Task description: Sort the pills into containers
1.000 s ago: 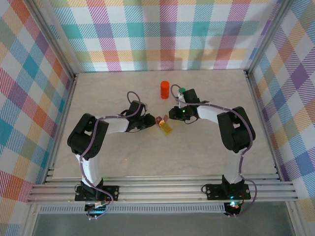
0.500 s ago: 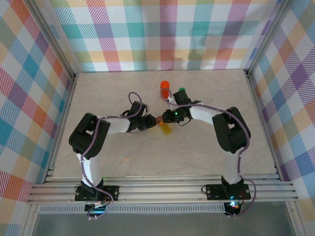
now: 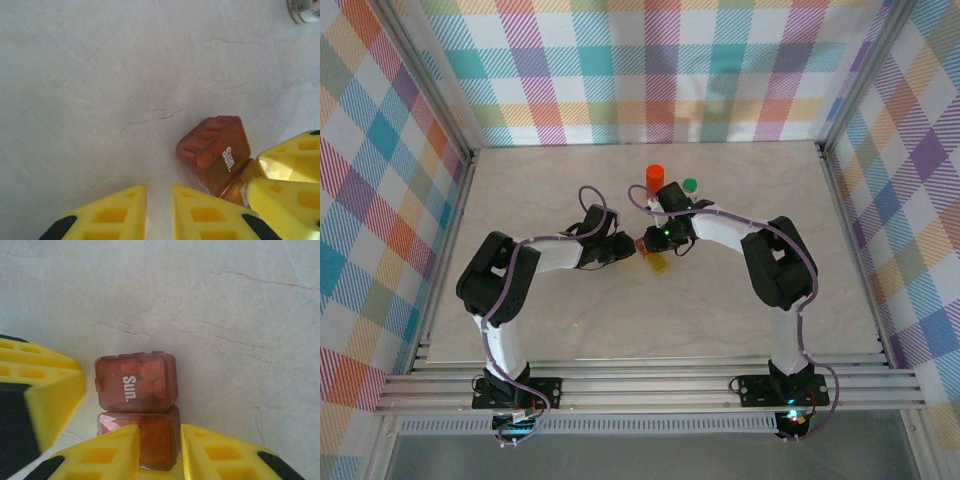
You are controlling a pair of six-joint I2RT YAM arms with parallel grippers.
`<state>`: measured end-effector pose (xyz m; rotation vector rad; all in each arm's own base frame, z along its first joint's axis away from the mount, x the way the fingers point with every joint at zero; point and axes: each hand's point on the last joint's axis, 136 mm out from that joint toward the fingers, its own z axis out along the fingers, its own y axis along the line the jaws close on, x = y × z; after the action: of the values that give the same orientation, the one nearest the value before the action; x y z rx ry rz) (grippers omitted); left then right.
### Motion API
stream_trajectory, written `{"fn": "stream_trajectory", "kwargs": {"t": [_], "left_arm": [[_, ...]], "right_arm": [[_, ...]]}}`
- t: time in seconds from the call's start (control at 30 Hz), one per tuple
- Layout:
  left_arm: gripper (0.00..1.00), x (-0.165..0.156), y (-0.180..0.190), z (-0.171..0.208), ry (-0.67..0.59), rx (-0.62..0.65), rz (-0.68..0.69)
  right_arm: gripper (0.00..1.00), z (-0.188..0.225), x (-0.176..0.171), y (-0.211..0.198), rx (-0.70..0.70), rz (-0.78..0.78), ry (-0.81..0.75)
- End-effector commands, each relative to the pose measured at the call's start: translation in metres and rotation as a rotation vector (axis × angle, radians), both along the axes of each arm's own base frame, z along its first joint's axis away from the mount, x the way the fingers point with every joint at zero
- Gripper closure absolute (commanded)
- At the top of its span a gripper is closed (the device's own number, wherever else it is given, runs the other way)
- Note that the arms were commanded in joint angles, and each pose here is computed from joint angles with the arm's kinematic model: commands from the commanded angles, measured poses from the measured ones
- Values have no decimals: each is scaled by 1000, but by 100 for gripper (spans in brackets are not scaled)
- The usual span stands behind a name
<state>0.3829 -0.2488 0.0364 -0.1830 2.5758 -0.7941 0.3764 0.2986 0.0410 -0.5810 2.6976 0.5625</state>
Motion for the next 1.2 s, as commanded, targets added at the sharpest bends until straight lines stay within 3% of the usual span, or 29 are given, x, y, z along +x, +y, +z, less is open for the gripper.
{"fn": "stream_trajectory", "kwargs": {"t": [0.0, 0.17, 0.37, 0.53, 0.83, 0.9, 1.0, 1.07, 1.17], "left_arm": [[80, 7, 12, 30, -70, 30, 14], [77, 2, 8, 42, -94, -33, 1], [78, -3, 5, 23, -39, -98, 10], [78, -5, 21, 20, -35, -87, 46], [78, -6, 23, 21, -35, -70, 43], [79, -5, 24, 25, -43, -61, 40], [79, -4, 29, 38, -69, -49, 48], [79, -4, 34, 49, -92, -35, 53], [78, -7, 40, 61, -115, -21, 58]], "right_arm": [[70, -25, -11, -11, -99, 18, 52], [69, -29, -13, -11, -113, 31, 74], [69, -41, -20, -9, -135, 57, 150], [69, -89, -41, -50, -382, 11, 264], [68, -107, -62, -91, -644, 55, 278], [70, -108, -65, -90, -635, 66, 285], [68, -98, -66, -71, -512, 101, 282], [66, -77, -57, -49, -385, 98, 270], [61, -48, -41, -30, -313, 96, 231]]}}
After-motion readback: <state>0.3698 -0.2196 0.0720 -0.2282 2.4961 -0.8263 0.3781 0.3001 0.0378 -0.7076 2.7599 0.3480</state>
